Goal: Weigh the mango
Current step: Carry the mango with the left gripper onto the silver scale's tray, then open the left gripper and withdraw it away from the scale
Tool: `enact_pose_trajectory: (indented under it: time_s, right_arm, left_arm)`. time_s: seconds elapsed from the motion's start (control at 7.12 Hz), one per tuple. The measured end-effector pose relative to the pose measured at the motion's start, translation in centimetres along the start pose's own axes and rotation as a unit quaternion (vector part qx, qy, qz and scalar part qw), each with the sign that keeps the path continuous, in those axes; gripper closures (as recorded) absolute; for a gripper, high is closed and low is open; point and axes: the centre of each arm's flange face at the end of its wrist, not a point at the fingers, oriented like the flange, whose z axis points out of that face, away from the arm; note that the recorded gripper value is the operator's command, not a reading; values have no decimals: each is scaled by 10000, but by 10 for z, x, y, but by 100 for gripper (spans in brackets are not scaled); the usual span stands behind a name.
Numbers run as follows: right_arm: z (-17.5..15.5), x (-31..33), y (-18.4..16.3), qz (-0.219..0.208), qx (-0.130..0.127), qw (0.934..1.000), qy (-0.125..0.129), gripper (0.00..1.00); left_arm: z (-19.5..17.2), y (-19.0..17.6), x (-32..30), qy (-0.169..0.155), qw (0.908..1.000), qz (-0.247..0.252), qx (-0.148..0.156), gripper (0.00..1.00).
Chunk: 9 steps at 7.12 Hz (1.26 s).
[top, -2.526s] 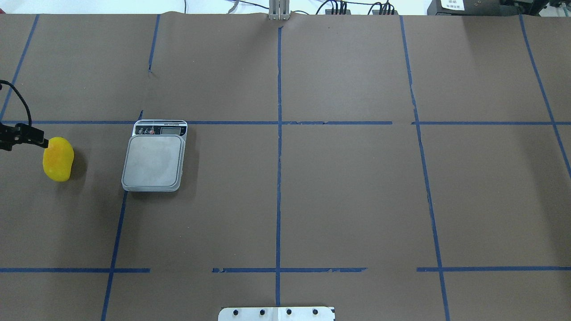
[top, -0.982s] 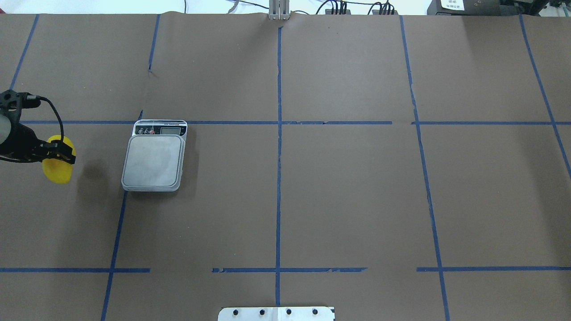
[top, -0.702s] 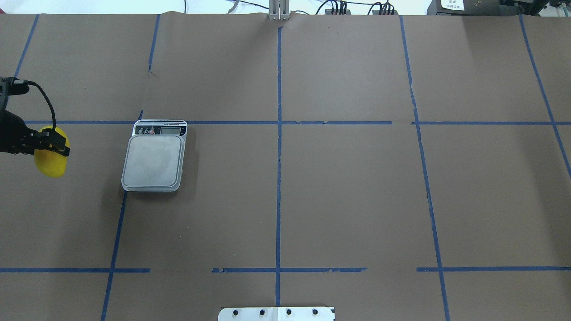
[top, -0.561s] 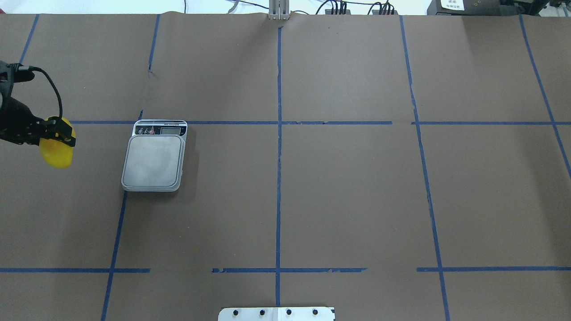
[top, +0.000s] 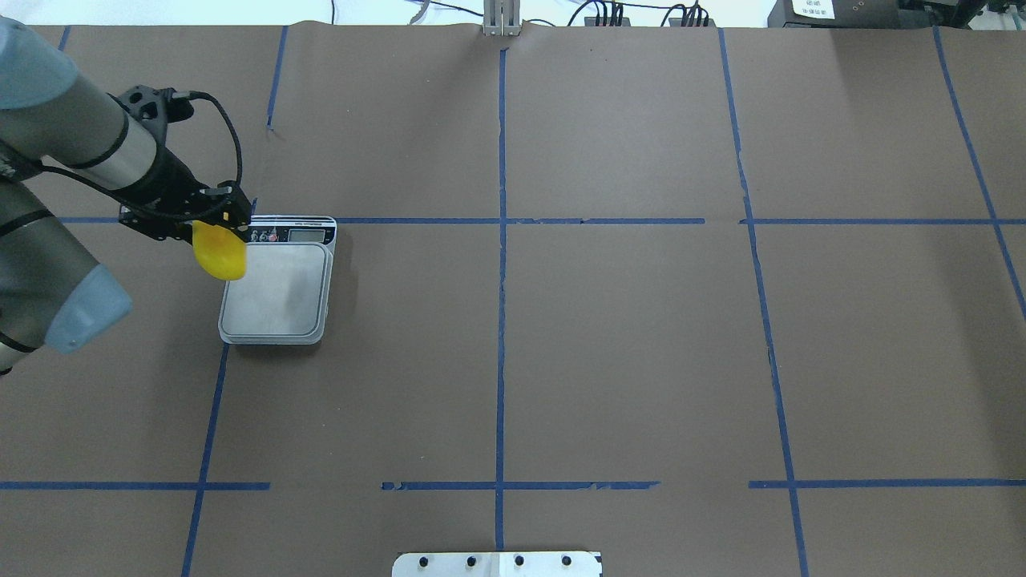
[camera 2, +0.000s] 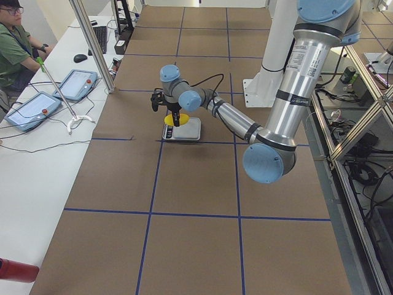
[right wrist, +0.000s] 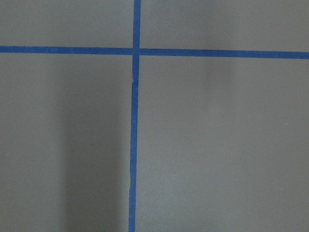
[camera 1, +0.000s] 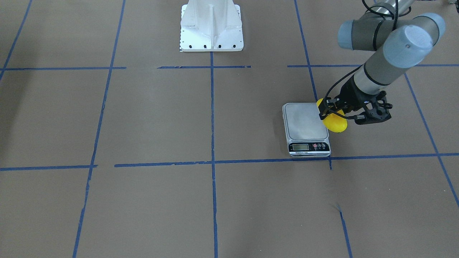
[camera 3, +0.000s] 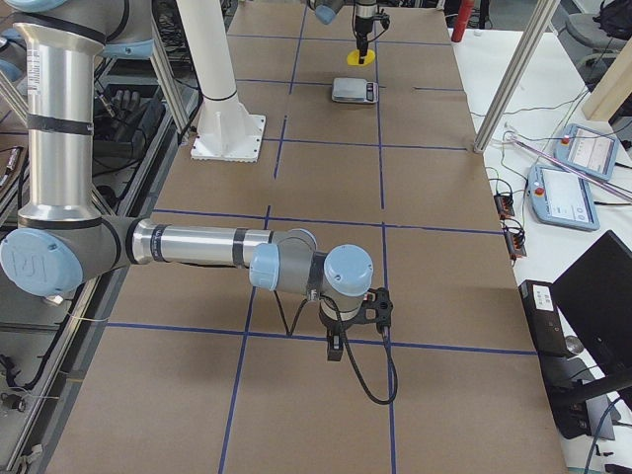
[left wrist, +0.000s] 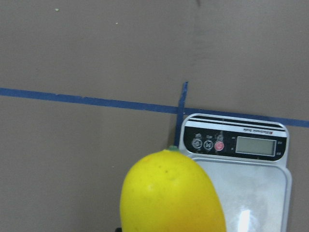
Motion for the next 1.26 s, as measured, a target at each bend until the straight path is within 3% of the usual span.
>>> enact_pose_trajectory:
  time_s: [0.28, 0.42, 0.84, 0.98, 1.26]
  right_arm:
    - [0, 0, 0, 1, -1, 10000, 0, 0]
    - [0, 0, 0, 1, -1, 10000, 0, 0]
    - [0, 0, 0, -2, 2, 10000, 1, 0]
    - [0, 0, 0, -1, 1, 10000, 0, 0]
    - [0, 0, 0, 1, -1, 10000, 0, 0]
  left_arm:
    - [43, 5, 10, -10, 9999, 73, -68, 100]
    - [54, 8, 10, -19, 9999, 103, -100, 1]
    - [47, 9, 13, 45, 9998, 208, -34, 0]
    - [20, -1, 7, 92, 9996, 238, 131, 0]
    - [-60, -45, -38, -213, 9975, 431, 514, 0]
